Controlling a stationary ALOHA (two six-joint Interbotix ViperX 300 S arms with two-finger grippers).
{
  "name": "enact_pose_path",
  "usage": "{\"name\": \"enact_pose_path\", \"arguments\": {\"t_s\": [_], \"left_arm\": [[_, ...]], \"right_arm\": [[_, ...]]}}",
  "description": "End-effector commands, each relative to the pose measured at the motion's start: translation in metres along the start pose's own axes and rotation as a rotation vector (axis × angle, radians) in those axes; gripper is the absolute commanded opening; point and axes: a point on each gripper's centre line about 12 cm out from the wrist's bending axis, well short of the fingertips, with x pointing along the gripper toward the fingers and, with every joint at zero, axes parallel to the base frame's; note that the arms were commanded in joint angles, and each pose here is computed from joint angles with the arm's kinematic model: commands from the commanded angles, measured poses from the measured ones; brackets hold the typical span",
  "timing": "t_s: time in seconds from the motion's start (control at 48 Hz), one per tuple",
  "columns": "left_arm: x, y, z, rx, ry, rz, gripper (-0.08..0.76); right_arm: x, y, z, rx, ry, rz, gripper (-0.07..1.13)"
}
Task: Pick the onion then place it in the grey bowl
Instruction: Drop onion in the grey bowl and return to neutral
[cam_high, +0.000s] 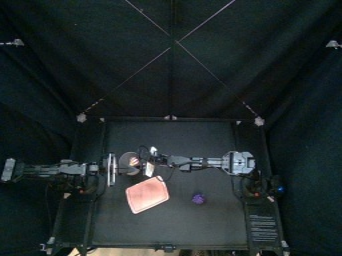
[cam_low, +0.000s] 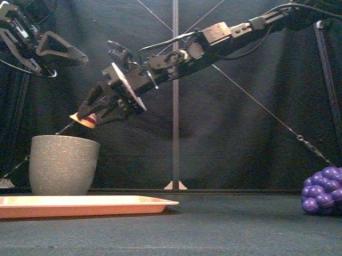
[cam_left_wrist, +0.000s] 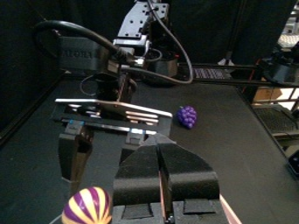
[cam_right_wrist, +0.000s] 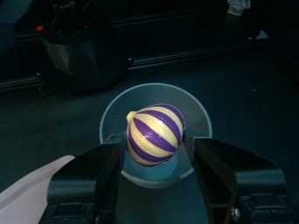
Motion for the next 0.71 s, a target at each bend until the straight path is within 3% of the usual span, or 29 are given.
{"name": "enact_pose_path", "arguments": {"t_s": [0.021, 0.208, 0.708], "left_arm": [[0.001, 0.001, 0.004, 0.000, -0.015, 0.003, 0.021], [0.001, 0.001, 0.004, 0.000, -0.014, 0.003, 0.021], [0.000, 0.001, 0.000, 0.004, -0.005, 0.003, 0.021]], "right_arm": [[-0.002, 0.001, 0.028, -0.008, -0.069, 0.002, 0.86], [0.005, 0.001, 0.027, -0.023, -0.069, 0.001, 1.01], [-0.052, 0.000, 0.015, -0.070, -0.009, -0.004, 1.01]]}}
